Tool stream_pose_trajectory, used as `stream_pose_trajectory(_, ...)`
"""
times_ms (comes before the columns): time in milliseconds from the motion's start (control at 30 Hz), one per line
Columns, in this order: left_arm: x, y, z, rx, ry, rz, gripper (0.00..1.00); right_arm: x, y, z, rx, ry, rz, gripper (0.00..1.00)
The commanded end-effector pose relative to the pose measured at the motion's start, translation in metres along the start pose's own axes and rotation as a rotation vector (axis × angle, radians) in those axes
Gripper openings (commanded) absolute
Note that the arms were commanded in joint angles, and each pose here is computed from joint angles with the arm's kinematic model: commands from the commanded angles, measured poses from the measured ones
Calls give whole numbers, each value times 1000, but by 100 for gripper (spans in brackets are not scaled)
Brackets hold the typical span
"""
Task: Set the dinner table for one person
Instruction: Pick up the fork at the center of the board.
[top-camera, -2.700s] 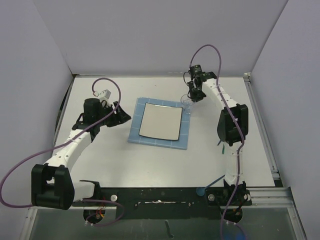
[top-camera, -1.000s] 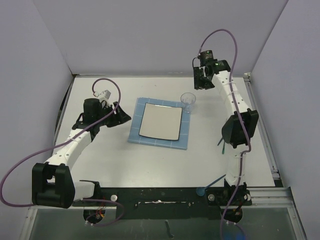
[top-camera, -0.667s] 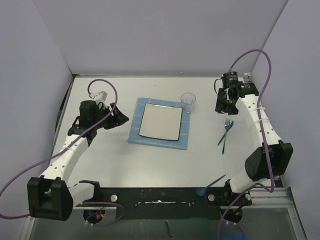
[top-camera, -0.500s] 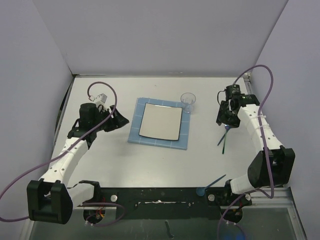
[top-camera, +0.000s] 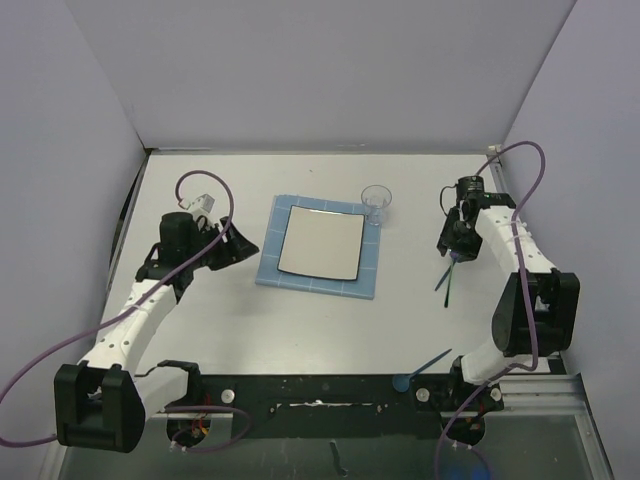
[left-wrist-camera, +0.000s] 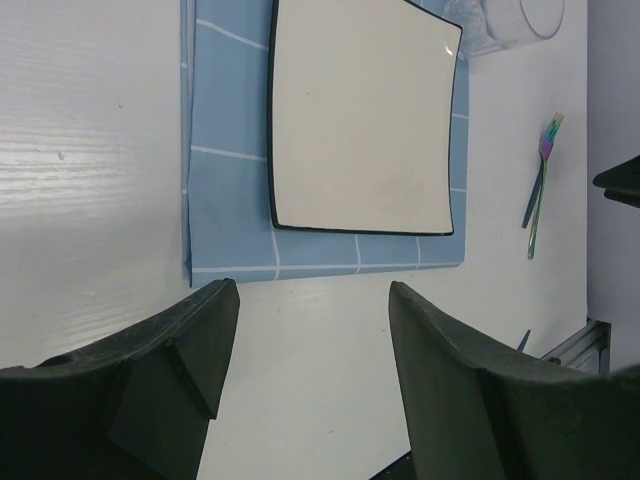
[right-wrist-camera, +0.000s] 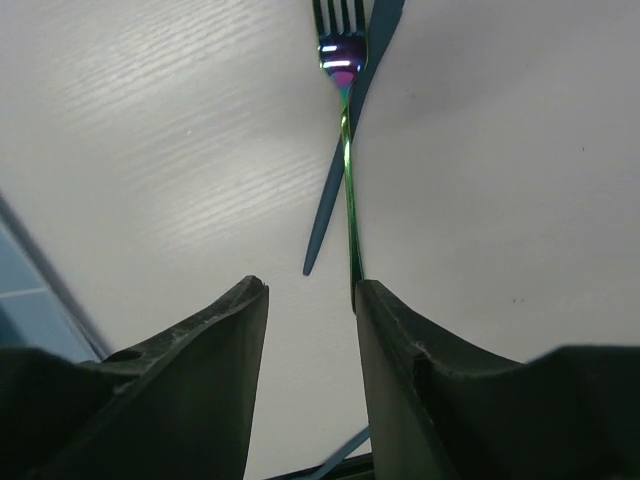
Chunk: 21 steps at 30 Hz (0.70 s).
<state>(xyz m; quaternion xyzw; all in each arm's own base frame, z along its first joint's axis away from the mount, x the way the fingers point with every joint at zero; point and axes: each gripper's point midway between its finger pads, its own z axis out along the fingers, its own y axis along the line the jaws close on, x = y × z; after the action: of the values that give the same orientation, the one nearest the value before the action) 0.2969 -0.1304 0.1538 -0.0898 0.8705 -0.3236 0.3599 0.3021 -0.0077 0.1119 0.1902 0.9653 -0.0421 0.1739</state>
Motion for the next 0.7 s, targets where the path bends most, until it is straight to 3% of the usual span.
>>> stream_pose_trajectory(0, -30, -14, -8, 18, -88, 17, 60, -30, -9, 24, 9, -12, 27, 41)
stream_pose_trajectory(667, -53, -27, 4, 46, -69, -8, 59, -6, -23, 86, -89, 116, 47, 36)
